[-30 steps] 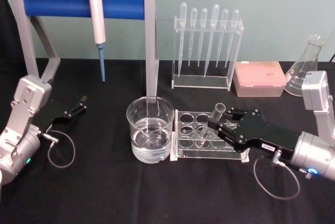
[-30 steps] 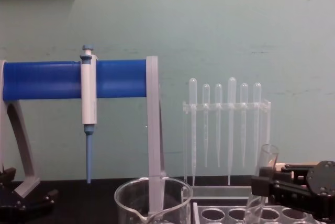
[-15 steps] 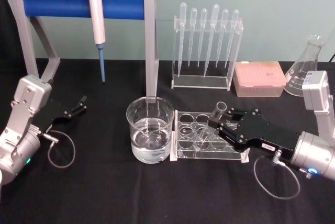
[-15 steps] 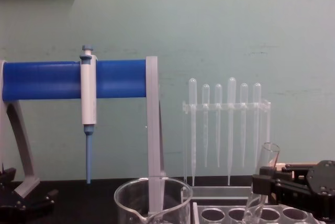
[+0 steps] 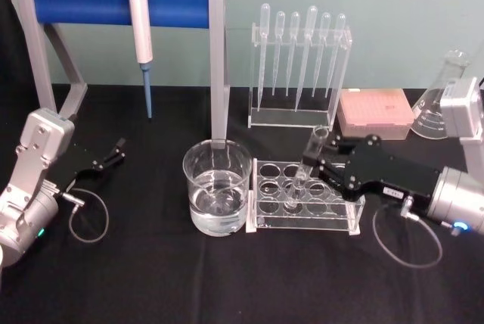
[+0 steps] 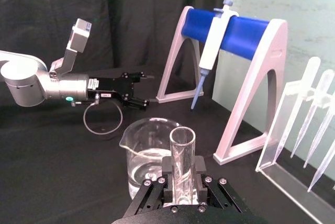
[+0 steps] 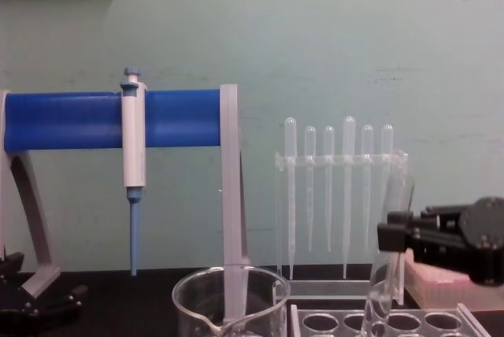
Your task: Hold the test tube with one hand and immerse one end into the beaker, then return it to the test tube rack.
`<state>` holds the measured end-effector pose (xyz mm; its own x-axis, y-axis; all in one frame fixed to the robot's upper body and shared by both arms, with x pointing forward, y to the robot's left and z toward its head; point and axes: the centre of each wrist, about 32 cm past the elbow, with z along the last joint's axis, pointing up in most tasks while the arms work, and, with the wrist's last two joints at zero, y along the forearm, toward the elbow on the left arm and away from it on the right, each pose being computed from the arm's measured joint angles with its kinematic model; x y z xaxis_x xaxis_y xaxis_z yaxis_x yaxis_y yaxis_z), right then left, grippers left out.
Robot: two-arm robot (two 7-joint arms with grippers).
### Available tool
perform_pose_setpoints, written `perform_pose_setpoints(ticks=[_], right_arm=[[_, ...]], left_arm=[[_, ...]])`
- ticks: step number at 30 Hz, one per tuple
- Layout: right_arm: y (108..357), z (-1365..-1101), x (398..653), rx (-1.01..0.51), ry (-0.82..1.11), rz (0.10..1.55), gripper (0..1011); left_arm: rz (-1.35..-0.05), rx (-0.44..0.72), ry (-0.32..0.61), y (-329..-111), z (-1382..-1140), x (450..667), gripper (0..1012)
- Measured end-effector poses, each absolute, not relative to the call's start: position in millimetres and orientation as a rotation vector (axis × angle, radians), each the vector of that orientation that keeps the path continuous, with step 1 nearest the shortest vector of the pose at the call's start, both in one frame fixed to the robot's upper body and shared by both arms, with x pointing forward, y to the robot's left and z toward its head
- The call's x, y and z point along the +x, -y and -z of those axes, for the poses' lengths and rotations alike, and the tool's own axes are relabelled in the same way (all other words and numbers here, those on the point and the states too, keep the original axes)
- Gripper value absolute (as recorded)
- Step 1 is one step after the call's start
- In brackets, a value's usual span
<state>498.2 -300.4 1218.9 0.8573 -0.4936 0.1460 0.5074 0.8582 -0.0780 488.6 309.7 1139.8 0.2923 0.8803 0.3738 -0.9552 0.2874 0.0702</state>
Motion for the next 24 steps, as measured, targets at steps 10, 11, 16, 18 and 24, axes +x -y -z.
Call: perform_pose_setpoints(ticks=[10,11,16,18,24], right_arm=[[302.7,-1253.8,502.6,-0.165,0.120,0.529,242],[303.3,-1258.6,503.8,-0.173,0.115,0.531,242],[304.3,-1273.4,506.8,-0.189,0.105,0.535,242],[304.5,-1280.2,507.6,-0.195,0.103,0.535,242],[304.9,-1298.4,508.8,-0.203,0.109,0.529,242]], left_arm=[[-1.248,0.305,0.285,-309.7,-1139.8,488.6,1000],[-1.248,0.304,0.285,-309.7,-1139.8,488.6,1000],[-1.248,0.304,0.285,-309.6,-1139.8,488.6,1000],[-1.248,0.304,0.285,-309.7,-1139.8,488.6,1000],[-1.248,0.304,0.285,-309.7,-1139.8,488.6,1000]])
